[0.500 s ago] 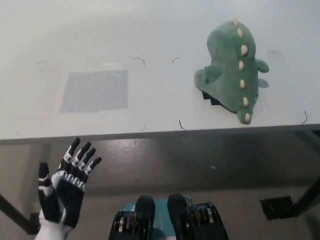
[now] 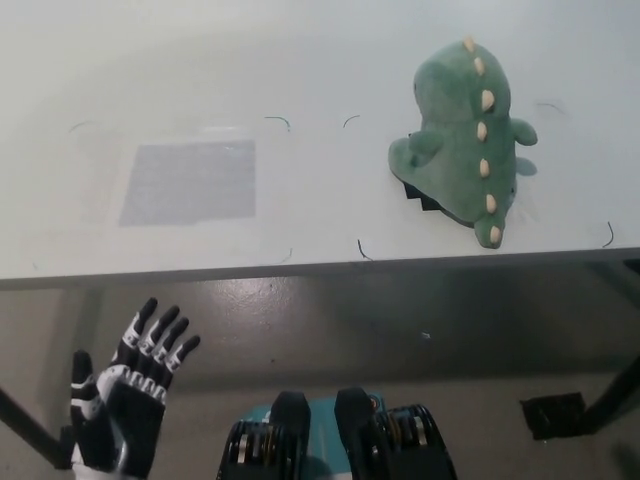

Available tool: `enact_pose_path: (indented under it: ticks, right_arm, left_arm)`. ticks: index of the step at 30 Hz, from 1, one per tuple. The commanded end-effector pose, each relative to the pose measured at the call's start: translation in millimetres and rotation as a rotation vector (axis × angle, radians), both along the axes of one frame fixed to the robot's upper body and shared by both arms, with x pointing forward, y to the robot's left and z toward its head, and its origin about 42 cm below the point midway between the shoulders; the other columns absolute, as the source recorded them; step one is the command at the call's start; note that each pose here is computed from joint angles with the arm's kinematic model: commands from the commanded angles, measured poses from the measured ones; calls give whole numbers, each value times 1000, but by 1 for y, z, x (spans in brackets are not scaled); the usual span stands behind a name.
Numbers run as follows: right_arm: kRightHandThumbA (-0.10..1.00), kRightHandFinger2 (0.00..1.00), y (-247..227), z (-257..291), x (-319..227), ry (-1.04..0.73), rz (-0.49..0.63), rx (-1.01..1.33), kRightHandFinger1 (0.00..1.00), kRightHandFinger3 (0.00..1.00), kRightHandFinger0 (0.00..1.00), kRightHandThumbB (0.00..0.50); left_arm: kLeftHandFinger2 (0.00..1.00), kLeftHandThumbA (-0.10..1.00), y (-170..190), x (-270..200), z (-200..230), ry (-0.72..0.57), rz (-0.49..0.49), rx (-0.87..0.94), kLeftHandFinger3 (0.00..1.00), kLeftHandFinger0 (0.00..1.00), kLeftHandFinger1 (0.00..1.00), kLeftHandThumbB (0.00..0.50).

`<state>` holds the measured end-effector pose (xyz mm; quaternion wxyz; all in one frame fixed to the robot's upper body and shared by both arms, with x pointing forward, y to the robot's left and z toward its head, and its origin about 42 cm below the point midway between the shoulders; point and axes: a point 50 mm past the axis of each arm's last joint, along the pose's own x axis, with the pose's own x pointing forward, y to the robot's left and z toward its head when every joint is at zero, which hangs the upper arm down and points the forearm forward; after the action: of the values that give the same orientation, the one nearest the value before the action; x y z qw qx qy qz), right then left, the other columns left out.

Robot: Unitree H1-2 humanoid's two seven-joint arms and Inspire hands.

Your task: Use both hands to pick up a dinasour on the right side and move it to the left side

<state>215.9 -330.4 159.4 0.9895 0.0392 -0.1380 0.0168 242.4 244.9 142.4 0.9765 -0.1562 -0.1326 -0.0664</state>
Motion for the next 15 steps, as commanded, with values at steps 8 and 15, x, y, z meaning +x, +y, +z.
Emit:
enact_pose_path:
  ticks: [8,15]
  right_arm:
    - [1000,1000,5,78,13,-373,-78,-157,1000,1000,1000,370]
    - [1000,1000,8,104,49,-400,-49,-167,1000,1000,1000,350]
  left_arm:
    - [1000,1000,-15,32,110,-312,-10,85,1000,1000,1000,430]
    - [1000,1000,-38,85,137,-344,-65,102,1000,1000,1000,451]
